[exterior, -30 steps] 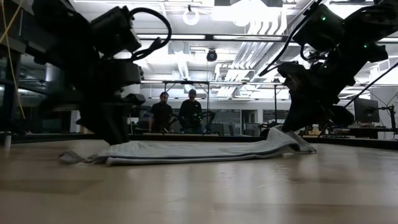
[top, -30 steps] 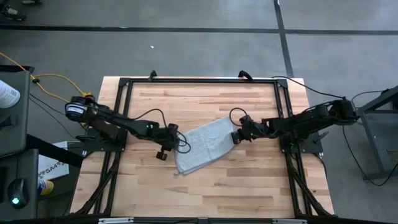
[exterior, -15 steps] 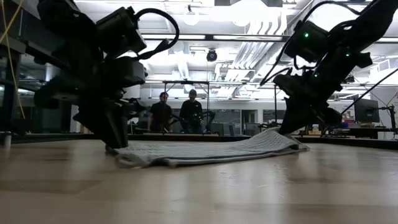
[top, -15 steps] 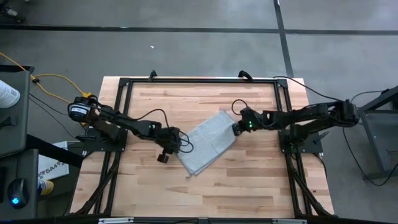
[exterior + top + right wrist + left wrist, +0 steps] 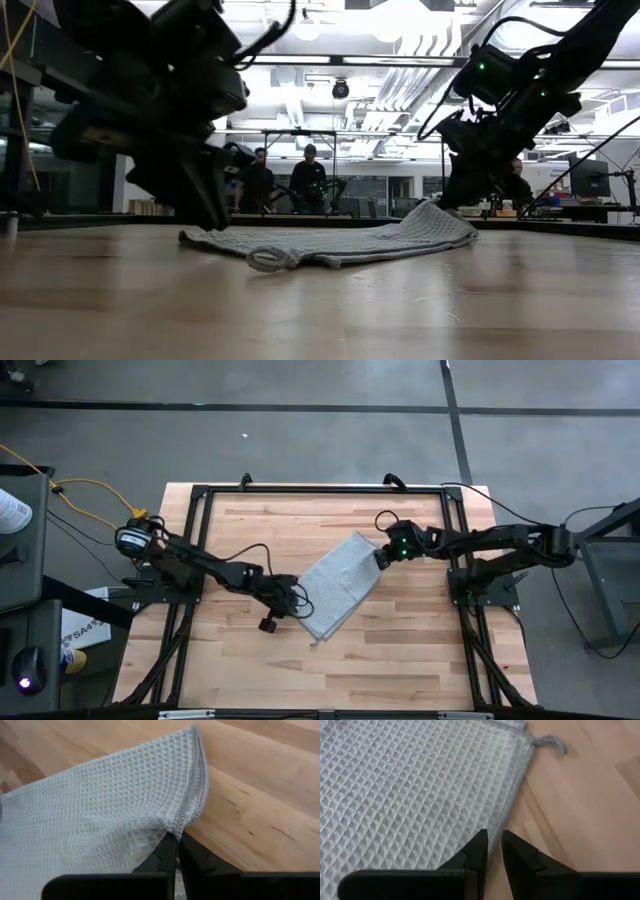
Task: Fold microfiber towels
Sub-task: Fold the gray towel on the table
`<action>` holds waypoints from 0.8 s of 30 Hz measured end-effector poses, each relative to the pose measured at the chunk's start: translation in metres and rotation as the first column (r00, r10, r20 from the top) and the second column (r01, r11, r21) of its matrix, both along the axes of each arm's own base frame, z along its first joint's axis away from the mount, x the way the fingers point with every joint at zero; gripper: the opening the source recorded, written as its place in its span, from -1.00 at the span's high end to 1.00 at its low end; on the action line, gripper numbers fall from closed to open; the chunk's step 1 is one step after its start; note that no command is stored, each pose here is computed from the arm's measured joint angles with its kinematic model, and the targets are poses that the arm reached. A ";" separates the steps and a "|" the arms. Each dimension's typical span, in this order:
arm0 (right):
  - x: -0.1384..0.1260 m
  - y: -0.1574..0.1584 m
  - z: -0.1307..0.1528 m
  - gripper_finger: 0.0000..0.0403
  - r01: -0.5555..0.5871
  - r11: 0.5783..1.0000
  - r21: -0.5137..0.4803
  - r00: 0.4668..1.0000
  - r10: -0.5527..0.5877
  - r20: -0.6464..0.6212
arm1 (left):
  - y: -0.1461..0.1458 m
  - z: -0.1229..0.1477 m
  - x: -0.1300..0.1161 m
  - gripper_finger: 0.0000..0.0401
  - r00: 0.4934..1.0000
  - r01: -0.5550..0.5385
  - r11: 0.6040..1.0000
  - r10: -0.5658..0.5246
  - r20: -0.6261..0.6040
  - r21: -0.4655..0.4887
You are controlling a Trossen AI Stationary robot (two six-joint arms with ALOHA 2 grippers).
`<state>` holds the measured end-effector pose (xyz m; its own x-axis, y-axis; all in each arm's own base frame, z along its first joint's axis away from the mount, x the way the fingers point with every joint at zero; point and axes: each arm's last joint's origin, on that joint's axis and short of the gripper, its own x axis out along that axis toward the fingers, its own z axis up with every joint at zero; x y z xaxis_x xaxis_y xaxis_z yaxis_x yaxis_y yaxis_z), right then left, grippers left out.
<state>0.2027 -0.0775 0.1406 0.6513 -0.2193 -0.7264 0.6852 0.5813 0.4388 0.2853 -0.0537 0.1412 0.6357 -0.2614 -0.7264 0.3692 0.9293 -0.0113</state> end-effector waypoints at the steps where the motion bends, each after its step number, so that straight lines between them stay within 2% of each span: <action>1: 0.000 0.000 0.000 0.98 -0.002 1.000 0.002 1.000 0.002 -0.001 | 0.000 -0.001 0.002 0.71 1.000 -0.005 1.000 0.005 -0.003 -0.001; 7: 0.001 0.004 0.000 0.98 -0.018 1.000 -0.006 1.000 0.018 -0.010 | -0.002 0.005 0.015 0.71 1.000 -0.013 1.000 0.013 -0.008 0.004; 17: 0.015 0.022 0.010 0.98 -0.085 0.996 -0.019 0.996 0.085 0.005 | 0.001 0.013 0.019 0.72 0.995 -0.080 0.987 0.087 -0.052 0.136; 24: 0.026 0.033 0.024 0.98 -0.131 0.991 -0.023 0.991 0.132 0.032 | 0.004 0.022 0.013 0.96 0.990 -0.121 0.976 0.132 -0.049 0.179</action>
